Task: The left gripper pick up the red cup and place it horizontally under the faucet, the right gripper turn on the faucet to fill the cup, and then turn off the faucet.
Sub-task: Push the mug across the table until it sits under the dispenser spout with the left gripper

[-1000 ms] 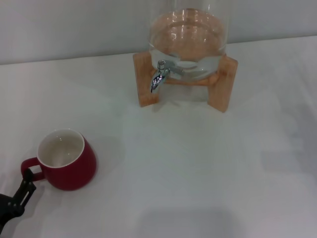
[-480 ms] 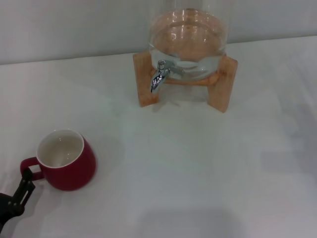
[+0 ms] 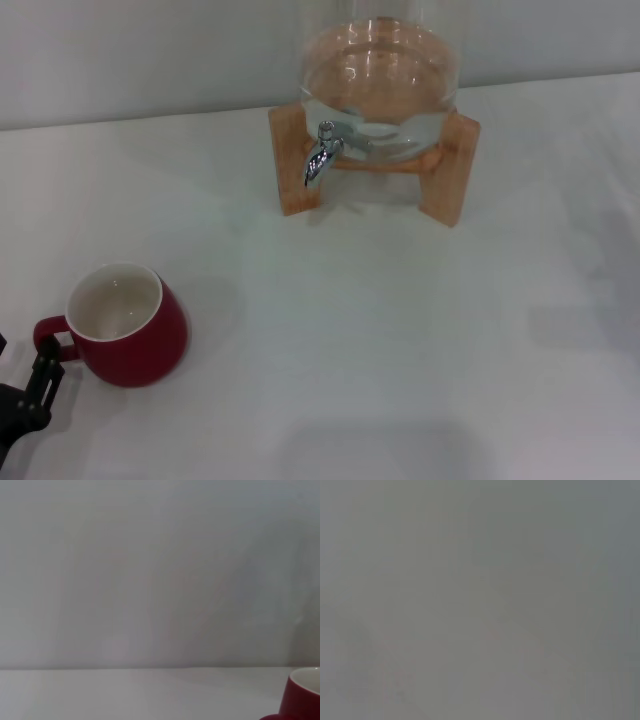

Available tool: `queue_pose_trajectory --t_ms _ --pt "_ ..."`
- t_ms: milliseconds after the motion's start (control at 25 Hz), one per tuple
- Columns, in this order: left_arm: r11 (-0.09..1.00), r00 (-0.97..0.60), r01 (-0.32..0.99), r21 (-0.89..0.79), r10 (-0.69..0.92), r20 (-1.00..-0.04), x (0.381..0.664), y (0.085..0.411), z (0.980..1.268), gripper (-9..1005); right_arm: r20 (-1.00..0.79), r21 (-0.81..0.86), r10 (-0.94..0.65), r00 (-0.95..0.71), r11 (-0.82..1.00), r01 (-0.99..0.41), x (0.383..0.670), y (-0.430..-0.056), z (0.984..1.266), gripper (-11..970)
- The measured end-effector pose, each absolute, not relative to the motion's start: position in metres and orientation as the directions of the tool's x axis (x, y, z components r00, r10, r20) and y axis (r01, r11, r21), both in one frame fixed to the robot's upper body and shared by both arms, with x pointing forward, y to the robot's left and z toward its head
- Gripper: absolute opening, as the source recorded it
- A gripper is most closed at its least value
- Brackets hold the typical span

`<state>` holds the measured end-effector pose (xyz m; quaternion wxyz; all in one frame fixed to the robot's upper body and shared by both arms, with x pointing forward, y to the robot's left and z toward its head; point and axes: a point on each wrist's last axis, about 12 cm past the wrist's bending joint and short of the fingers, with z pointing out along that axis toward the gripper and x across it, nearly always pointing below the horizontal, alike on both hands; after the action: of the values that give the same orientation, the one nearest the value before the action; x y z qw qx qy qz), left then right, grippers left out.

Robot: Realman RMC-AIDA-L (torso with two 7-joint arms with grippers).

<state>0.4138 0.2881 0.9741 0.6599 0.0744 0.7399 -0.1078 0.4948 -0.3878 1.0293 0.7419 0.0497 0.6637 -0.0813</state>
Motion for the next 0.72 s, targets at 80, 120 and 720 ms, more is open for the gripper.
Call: queue_pose_trajectory --t_ms 80,120,720 --pt "0.966 -0.118 0.253 -0.06 -0.031 -0.993 0.414 0.2884 0.9742 602 -0.993 -0.034 -0.055 0.104 0.982 0.188 0.494 -0.3882 1.0288 659" --pt "0.965 -0.117 0.253 -0.06 -0.031 -0.993 0.4144 0.2883 0.9744 602 -0.993 -0.035 -0.055 0.103 0.981 0.189 0.4934 -0.3885 1.0286 659" --pt "0.964 -0.115 0.261 -0.059 -0.03 -0.993 0.419 0.2895 0.9755 581 -0.993 -0.035 -0.055 0.102 0.981 0.19 0.4926 -0.3888 1.0282 659"
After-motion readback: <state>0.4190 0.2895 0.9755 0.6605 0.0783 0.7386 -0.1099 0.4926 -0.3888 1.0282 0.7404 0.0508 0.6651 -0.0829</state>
